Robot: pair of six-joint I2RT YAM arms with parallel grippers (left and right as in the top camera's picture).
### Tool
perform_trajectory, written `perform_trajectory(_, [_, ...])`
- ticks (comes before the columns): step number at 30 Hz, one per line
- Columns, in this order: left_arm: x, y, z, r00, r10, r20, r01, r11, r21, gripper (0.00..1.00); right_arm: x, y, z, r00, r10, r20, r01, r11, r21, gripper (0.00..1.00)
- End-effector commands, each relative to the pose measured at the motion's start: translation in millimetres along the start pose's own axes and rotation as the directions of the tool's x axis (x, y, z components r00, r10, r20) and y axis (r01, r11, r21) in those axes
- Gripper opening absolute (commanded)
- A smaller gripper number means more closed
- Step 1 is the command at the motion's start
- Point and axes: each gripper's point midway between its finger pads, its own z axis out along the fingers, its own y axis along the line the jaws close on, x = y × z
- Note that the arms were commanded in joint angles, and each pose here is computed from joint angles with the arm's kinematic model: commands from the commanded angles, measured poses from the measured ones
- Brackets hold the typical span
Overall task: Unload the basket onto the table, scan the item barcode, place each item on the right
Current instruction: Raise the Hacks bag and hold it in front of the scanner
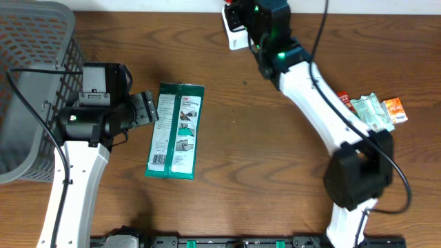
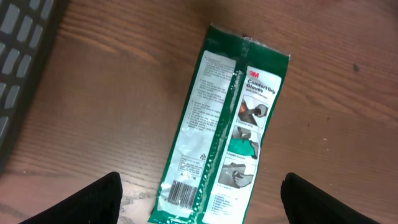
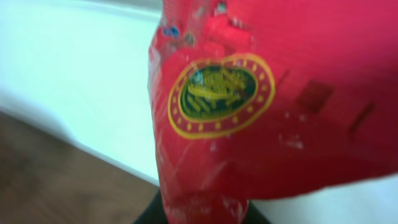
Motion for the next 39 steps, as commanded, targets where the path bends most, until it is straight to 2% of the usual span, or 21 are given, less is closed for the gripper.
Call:
perform_trajectory(1, [-3, 0, -2, 1.000, 0.012, 0.007, -0.012, 1.000, -0.006, 0.82, 10, -13, 17, 0.993, -0.110, 0.033, 0.106, 0.988, 0.108, 0.01])
perform_trajectory(5, [-3, 0, -2, 1.000, 0.012, 0.007, -0.012, 1.000, -0.006, 0.82, 40, -22, 37, 0.974, -0.225, 0.031, 0.215, 0.957, 0.193, 0.01])
perform_trajectory(10, [-3, 0, -2, 1.000, 0.011, 0.007, -0.011, 1.000, -0.006, 0.82, 71, -16, 54, 0.940, -0.339, 0.030, 0.326, 0.922, 0.208, 0.01])
perform_trajectory(14, [-3, 0, -2, 1.000, 0.012, 0.007, -0.012, 1.000, -0.006, 0.83, 99, -6, 64, 0.845, -0.534, -0.025, 0.527, 0.825, 0.203, 0.01])
perform_trajectory(17, [-3, 0, -2, 1.000, 0.012, 0.007, -0.012, 1.000, -0.006, 0.83, 115, -8, 68, 0.807, -0.588, -0.060, 0.584, 0.777, 0.236, 0.01])
perform_trajectory(24, [-3, 0, -2, 1.000, 0.011, 0.007, -0.011, 1.000, -0.006, 0.82, 128, -3, 71, 0.809, -0.586, -0.057, 0.579, 0.775, 0.255, 0.01])
perform_trajectory(26, [-3, 0, -2, 1.000, 0.012, 0.007, -0.012, 1.000, -0.006, 0.82, 123, -4, 70, 0.836, -0.548, -0.029, 0.535, 0.801, 0.271, 0.01])
perform_trajectory(30, [-3, 0, -2, 1.000, 0.012, 0.007, -0.012, 1.000, -0.006, 0.82, 109, -16, 65, 0.922, -0.387, 0.012, 0.356, 0.858, 0.371, 0.01])
perform_trajectory(36, [-3, 0, -2, 1.000, 0.012, 0.007, -0.012, 1.000, -0.006, 0.83, 85, -6, 75, 0.916, -0.390, -0.095, 0.398, 0.851, 0.343, 0.01])
perform_trajectory(39, [-3, 0, -2, 1.000, 0.012, 0.007, -0.012, 1.000, -0.006, 0.83, 76, -7, 77, 0.932, -0.331, -0.147, 0.361, 0.876, 0.320, 0.01])
